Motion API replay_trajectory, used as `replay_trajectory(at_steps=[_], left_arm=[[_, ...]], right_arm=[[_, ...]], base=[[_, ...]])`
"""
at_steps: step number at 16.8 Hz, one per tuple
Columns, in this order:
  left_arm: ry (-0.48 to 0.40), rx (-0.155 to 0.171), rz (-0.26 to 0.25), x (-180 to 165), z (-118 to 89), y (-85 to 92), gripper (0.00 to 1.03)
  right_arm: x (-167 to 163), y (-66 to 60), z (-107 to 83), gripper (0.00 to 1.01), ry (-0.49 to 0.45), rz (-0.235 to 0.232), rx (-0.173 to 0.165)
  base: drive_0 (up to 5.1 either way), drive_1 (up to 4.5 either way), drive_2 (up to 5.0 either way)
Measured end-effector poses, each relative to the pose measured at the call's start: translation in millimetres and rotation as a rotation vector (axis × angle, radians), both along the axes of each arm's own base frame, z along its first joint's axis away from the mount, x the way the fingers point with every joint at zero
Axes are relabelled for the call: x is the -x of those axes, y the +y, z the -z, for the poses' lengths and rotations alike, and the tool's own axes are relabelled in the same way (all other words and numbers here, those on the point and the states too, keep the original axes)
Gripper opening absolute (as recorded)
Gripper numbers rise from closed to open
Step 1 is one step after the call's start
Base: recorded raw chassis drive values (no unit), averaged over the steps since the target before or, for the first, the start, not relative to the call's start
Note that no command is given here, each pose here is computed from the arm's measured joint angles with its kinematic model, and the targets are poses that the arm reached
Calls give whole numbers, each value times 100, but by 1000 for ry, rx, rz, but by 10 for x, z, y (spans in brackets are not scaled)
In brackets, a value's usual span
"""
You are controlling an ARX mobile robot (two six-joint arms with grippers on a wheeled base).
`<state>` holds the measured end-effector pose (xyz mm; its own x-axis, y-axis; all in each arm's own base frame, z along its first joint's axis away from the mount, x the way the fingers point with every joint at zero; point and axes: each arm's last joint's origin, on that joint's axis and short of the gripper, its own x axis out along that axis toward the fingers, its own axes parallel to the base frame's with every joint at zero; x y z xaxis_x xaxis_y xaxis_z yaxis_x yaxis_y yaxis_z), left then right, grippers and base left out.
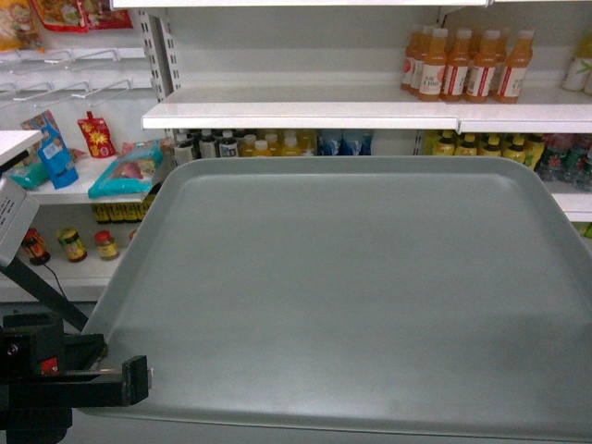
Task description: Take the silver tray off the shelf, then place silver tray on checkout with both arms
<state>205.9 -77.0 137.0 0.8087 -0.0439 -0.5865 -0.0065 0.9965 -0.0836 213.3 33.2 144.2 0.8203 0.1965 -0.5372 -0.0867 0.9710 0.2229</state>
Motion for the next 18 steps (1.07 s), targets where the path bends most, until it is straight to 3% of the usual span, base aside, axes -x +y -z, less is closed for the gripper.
replay_trajectory(at_steps=[18], left_arm=[[0, -1, -1, 0, 0, 0, 2]], right_arm=[[-1, 1, -3, 2, -3, 0, -1]], base=[[8, -423, 440]])
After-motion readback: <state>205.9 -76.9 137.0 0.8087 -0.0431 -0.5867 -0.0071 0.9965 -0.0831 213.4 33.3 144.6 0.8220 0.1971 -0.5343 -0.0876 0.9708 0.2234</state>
